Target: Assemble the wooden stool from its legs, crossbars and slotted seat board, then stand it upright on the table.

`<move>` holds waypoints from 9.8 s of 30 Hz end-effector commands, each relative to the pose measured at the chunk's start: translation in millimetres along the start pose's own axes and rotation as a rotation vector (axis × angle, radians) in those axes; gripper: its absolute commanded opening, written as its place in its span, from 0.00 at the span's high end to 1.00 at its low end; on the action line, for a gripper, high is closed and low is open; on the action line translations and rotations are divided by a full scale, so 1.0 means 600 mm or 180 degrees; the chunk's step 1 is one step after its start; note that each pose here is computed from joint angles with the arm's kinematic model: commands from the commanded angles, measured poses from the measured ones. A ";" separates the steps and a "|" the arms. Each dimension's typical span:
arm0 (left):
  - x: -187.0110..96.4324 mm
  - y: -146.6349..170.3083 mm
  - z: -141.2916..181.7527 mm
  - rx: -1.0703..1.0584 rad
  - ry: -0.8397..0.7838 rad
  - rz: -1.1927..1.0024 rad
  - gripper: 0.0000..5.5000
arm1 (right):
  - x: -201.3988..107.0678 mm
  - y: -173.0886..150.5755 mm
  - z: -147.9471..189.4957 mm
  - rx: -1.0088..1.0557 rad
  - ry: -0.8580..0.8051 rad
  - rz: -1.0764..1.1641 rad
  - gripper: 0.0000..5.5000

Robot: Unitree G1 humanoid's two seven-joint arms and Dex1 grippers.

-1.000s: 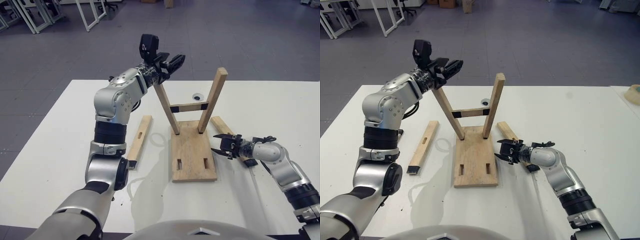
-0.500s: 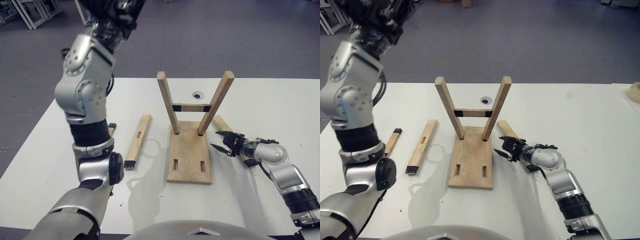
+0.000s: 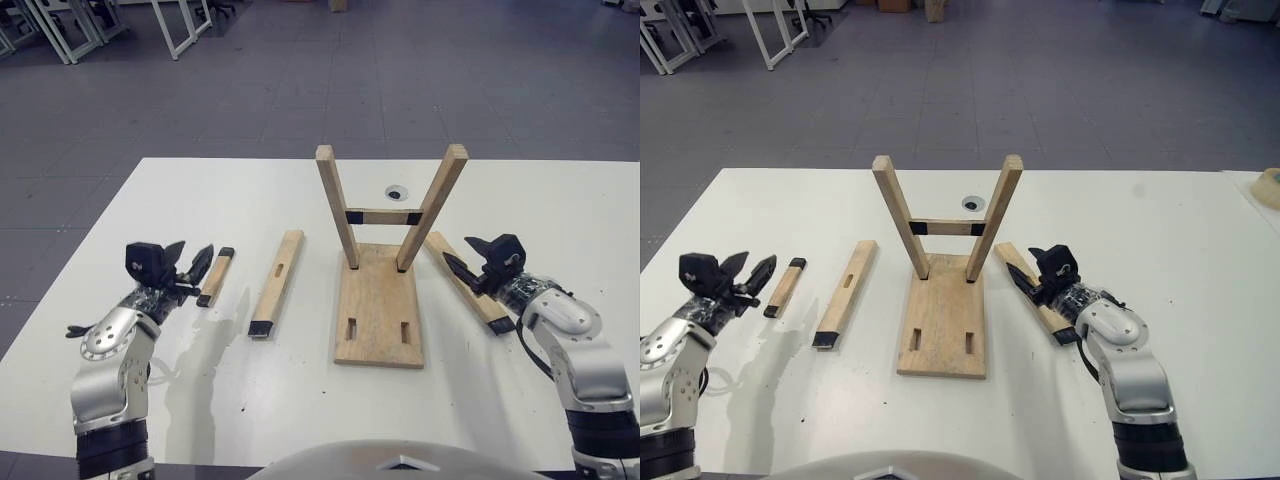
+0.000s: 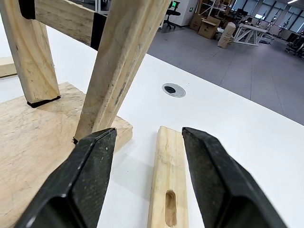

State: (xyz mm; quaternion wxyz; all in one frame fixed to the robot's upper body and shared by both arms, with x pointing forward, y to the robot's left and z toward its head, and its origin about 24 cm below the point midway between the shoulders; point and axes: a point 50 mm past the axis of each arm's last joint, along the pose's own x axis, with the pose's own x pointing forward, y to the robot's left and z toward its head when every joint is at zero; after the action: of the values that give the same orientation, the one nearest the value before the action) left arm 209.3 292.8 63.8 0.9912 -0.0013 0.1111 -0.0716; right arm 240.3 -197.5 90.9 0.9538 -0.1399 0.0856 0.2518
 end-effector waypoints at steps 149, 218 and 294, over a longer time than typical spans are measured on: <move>0.085 -0.213 0.114 0.1633 -0.1495 -0.1394 0.59 | 0.064 -0.149 0.210 0.0799 -0.0880 -0.1235 0.64; -0.003 -0.276 0.299 -0.2348 -0.1151 -0.3702 0.23 | -0.006 -0.026 0.291 0.1659 -0.1868 0.2185 0.62; 0.074 -0.244 0.030 0.0041 -0.0299 -0.4188 0.63 | 0.024 0.046 -0.038 -0.1388 0.1264 0.2527 0.41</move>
State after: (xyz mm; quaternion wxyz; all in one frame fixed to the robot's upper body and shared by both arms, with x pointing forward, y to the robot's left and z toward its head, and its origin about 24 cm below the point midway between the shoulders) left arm 231.4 145.0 75.9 0.7476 -0.0817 0.0406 -0.6578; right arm 241.9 -161.8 73.4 0.7174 -0.3234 0.2096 0.5803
